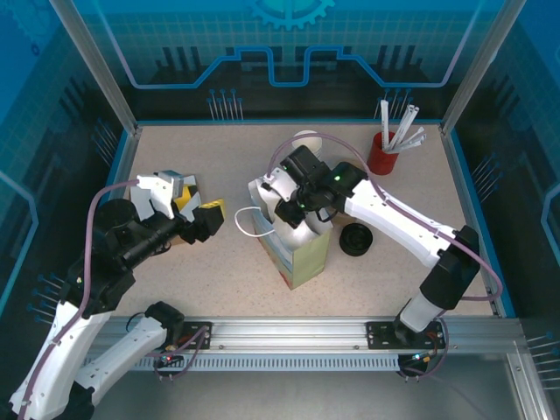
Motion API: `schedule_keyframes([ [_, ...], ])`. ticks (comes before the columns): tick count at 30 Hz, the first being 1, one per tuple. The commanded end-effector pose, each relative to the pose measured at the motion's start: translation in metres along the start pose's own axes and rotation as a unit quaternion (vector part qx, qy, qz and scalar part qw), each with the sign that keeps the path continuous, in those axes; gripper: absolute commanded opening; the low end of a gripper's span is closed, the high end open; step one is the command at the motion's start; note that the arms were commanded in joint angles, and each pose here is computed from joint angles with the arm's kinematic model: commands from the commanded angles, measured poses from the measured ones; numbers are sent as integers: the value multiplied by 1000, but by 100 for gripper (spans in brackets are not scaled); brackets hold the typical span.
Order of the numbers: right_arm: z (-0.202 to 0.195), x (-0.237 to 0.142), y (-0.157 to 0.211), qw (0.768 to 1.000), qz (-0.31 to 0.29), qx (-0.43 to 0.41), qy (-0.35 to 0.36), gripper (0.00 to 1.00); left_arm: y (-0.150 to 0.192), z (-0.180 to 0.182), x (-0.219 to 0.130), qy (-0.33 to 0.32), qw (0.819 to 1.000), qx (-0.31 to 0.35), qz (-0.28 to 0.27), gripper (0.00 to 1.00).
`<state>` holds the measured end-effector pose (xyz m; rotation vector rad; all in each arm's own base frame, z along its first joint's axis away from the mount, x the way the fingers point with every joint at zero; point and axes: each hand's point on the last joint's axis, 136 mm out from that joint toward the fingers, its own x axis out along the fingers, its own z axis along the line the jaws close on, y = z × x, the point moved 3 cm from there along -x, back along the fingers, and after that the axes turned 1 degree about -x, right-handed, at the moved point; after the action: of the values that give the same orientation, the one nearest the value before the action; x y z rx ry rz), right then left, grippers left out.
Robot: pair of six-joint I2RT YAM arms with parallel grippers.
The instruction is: Pack the takeout coffee
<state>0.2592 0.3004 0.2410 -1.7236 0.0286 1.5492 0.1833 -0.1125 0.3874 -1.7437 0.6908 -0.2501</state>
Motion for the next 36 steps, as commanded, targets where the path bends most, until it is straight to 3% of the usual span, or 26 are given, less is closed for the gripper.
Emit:
schedule_keyframes([
  [1,4,8,6,999,31,-10,0,2,3,2,0,-6,1000,-6,4,87],
  [9,4,15,10,998,54,-15,4,5,3,2,1,-8,1000,-5,5,87],
  [26,3,-50,-15,999,-19,-24,39,53,0,2,8,-7,1000,-15,4,88],
  [36,3,-78,-23,997,-52,-21,55,61,-1,8,4,-27,999,-29,0,88],
])
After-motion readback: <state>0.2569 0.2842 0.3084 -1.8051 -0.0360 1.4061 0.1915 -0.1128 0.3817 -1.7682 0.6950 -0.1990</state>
